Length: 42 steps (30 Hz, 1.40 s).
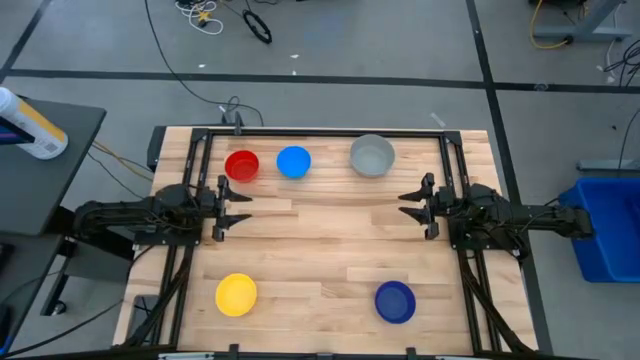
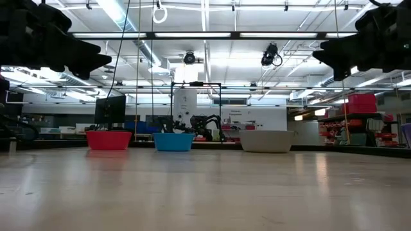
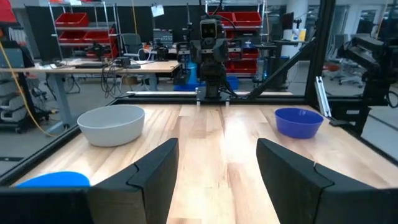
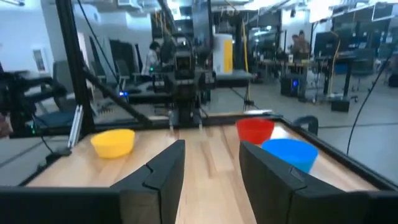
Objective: Nest bowls inside each other
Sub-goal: Stack the dark blue bowl on the gray bowl
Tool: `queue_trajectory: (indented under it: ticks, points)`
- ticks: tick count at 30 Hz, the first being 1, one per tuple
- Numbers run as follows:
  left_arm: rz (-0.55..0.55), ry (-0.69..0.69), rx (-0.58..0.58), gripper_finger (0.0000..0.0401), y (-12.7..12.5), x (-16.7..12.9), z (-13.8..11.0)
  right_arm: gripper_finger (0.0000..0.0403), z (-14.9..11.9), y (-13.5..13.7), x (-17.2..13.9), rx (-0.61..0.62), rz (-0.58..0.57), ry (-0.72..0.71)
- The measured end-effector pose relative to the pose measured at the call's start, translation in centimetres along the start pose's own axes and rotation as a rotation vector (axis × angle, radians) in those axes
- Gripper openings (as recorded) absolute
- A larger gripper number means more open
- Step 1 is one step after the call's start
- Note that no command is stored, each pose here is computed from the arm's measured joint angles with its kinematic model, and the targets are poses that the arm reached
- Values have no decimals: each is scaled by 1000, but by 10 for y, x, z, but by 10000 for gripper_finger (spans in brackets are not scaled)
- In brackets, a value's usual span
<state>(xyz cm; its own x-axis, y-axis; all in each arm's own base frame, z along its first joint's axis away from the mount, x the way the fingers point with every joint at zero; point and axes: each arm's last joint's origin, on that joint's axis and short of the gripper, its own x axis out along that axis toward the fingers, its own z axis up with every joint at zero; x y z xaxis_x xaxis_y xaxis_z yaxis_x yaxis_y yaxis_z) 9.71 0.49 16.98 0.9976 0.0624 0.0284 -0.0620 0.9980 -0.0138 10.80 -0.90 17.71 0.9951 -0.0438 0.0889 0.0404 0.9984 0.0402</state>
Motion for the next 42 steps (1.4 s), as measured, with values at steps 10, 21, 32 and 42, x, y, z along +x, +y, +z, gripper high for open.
queue_trajectory:
  ticks: [10, 21, 32, 42]
  points:
    - [45, -42, -68, 224, 1, 0, 4, 162, -14, -5, 0, 172, -169, 133]
    - [94, -53, -16, 224, 3, 0, 5, 167, -29, 1, 12, 312, -91, 416]
    - [94, -11, 5, 224, 3, 0, 1, 178, 0, 45, 56, 453, 71, 939]
    - [94, -6, 11, 224, 3, 0, 1, 179, 10, 94, 85, 486, 75, 1233]
